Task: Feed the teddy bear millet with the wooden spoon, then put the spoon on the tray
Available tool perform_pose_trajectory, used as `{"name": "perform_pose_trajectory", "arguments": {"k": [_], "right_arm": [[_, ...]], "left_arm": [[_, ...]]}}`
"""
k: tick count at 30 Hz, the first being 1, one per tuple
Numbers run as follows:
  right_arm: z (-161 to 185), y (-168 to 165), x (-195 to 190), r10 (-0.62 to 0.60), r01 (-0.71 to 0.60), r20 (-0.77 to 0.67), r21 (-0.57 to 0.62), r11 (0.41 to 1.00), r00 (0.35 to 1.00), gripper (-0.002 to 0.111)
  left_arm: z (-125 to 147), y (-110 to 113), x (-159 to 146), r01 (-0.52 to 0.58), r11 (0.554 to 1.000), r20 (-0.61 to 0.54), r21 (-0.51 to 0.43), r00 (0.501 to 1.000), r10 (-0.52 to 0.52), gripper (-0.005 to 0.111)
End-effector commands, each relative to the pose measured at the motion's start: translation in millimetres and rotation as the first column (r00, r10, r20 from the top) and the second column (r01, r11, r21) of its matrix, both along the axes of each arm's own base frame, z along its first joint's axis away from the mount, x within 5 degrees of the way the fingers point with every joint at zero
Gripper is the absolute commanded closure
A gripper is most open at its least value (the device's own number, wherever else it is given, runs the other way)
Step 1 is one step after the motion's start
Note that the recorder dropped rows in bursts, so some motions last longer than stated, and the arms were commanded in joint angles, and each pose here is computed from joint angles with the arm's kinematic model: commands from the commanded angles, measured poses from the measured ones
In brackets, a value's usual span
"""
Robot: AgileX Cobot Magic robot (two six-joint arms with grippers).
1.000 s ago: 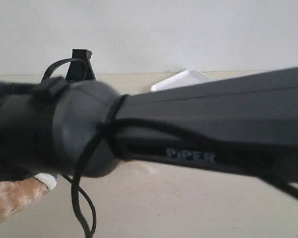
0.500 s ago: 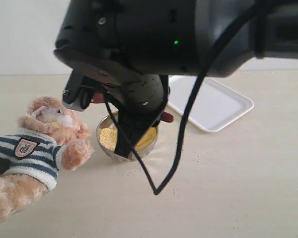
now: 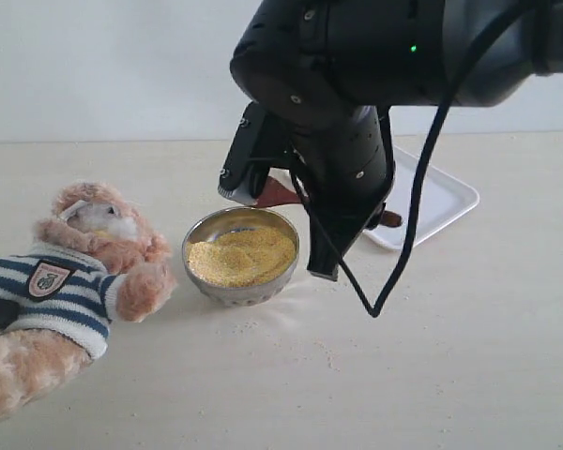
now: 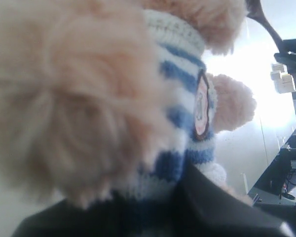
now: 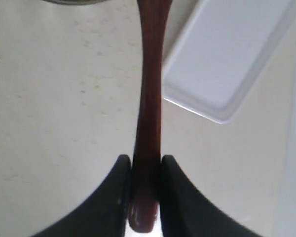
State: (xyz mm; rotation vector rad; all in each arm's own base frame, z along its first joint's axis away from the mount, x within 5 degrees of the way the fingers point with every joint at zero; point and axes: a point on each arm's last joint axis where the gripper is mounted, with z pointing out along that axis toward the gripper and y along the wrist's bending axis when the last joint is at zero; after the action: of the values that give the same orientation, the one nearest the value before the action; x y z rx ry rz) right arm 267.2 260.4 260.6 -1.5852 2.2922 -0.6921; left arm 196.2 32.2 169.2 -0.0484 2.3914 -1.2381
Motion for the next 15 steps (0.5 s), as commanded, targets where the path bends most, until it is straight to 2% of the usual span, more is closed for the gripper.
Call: {"name": "perform_pose_trajectory", "arguments": {"k": [1,5,10,15], "right_arm": [[-4.7,5.2,10.7,0.109,-0.087,0.124,-0.171,0.981,0.986,0.097],[-23.3,19.0,15.4,0.207,-0.148,0.166,-0.309,0.939,0.964,0.097],[-56.9,39.3,13.3,0.299,-0.211,0.152,-0.423,0.881,0.942,0.097],[-68.5,47.8,9.2,0.328,-0.228,0.156,-0.451,0.863,0.932,0.097]], "left_arm": [[2.9,-0.9,-1.4,0.002,1.000,0.016,-0.018,1.000,-0.002,0.100],[2.9,-0.9,-1.4,0.002,1.000,0.016,-0.018,1.000,-0.002,0.100],[2.9,-0.9,-1.4,0.002,1.000,0.016,-0.018,1.000,-0.002,0.100],[2.9,-0.9,-1.4,0.002,1.000,0.016,-0.018,1.000,-0.002,0.100]]}}
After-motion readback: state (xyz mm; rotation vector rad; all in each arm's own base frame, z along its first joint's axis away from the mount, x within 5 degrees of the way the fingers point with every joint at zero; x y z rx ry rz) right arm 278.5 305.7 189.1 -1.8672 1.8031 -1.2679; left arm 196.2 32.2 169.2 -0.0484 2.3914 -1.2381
